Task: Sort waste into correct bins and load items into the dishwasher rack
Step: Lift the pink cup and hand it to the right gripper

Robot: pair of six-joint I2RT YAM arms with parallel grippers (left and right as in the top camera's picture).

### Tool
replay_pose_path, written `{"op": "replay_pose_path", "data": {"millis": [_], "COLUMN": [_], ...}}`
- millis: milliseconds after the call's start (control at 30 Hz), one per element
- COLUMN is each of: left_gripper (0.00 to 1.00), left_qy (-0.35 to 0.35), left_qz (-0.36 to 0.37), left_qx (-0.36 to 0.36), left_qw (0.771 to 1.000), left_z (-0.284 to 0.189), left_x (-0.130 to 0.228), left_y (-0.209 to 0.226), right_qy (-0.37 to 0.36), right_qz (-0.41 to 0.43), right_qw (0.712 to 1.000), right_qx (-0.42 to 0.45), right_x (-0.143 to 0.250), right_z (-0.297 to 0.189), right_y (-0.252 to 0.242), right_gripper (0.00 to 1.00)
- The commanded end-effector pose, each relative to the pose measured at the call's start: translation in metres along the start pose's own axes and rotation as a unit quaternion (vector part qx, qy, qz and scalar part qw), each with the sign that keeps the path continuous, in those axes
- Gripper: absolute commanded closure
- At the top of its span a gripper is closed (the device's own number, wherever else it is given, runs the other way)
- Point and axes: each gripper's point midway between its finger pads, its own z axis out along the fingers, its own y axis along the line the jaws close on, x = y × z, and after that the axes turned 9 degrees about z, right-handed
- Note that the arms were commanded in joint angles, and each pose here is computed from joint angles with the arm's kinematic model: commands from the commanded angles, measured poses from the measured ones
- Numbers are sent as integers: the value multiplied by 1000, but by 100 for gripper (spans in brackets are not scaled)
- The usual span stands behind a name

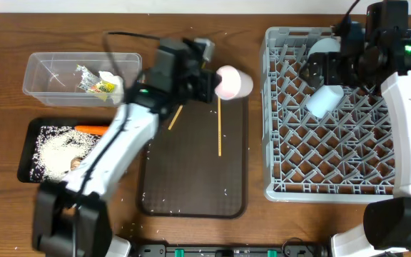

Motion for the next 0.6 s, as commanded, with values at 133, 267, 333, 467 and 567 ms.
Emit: {"op": "replay_pose_path", "data": {"millis": [133,267,333,467,567], "left_gripper": [94,94,94,94,94], "left_qy": [0,-10,-15,-23,-27], "left_qz": [-30,-27,-22,-16,-10], "left_qx": [225,264,280,285,285], "left_qw": [974,964,960,958,958], "left_z": [-43,-57,-61,-63,-63], "left_x": [-7,-12,-14,-19,-21], "left_y": [-42,-45,-48,-50,-50], "right_qy": [-25,-48,-52,-56,-53], "right_qz": [-120,-147,-155,-177,-191], "right_qw": [939,890,870,823,796], "right_qx": [-321,-429,-465,-536,-572], "right_x": [9,13,18,31,41], "right_z": [-8,-18,-21,-27,-32], "right_y": [97,120,126,140,150], "right_gripper": [1,1,1,2,5]}}
